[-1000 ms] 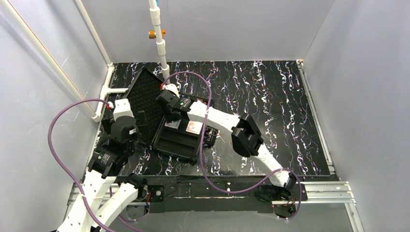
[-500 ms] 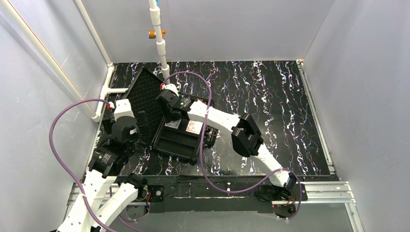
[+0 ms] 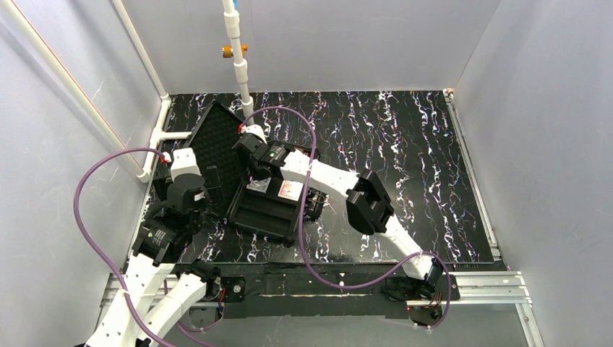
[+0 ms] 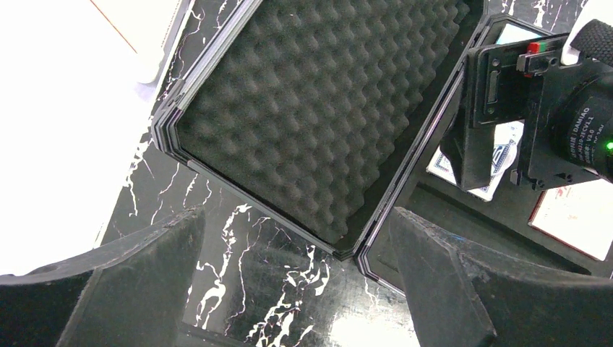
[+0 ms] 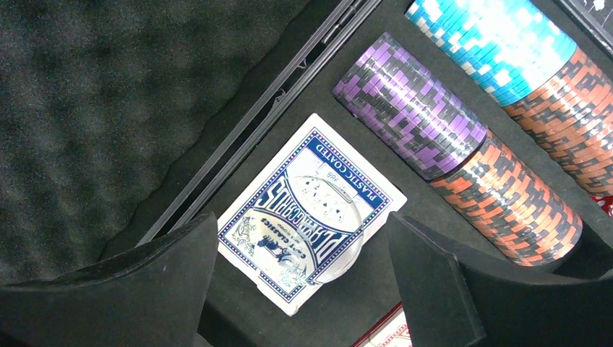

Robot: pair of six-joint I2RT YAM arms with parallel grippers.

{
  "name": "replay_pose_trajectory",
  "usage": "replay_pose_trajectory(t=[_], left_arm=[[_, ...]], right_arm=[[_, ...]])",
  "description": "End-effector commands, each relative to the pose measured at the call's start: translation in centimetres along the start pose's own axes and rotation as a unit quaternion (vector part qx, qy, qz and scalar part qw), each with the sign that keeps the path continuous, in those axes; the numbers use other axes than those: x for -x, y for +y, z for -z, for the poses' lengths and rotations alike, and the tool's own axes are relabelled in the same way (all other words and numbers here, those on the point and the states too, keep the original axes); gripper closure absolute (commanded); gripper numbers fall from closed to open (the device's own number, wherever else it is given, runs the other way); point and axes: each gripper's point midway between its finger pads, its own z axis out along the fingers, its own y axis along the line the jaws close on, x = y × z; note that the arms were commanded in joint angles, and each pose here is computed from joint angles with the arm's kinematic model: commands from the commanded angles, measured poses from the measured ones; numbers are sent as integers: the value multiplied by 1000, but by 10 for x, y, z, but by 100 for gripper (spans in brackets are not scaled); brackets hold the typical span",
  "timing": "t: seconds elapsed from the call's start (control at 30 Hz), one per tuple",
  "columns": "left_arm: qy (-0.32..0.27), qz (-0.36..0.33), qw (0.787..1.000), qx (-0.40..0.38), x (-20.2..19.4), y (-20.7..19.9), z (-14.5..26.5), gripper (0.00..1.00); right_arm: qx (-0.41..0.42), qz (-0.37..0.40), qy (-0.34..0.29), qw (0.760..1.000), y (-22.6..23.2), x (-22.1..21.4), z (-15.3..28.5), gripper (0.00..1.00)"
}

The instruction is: Pack up texas hold em set

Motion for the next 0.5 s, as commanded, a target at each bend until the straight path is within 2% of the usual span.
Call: replay_pose_trajectory(t=[0.0, 0.23, 0.47], left_arm=[[-5, -1, 1000, 8, 1, 2, -1, 2], [-6, -1, 1000, 7, 2, 2, -1, 2], [-4, -1, 1000, 2, 1, 0, -1, 2]], right_arm=[[18, -3, -60, 998, 2, 46, 40, 4], [-25, 17, -117, 993, -34, 80, 99, 2], [-77, 11, -137, 988, -86, 86, 142, 2]])
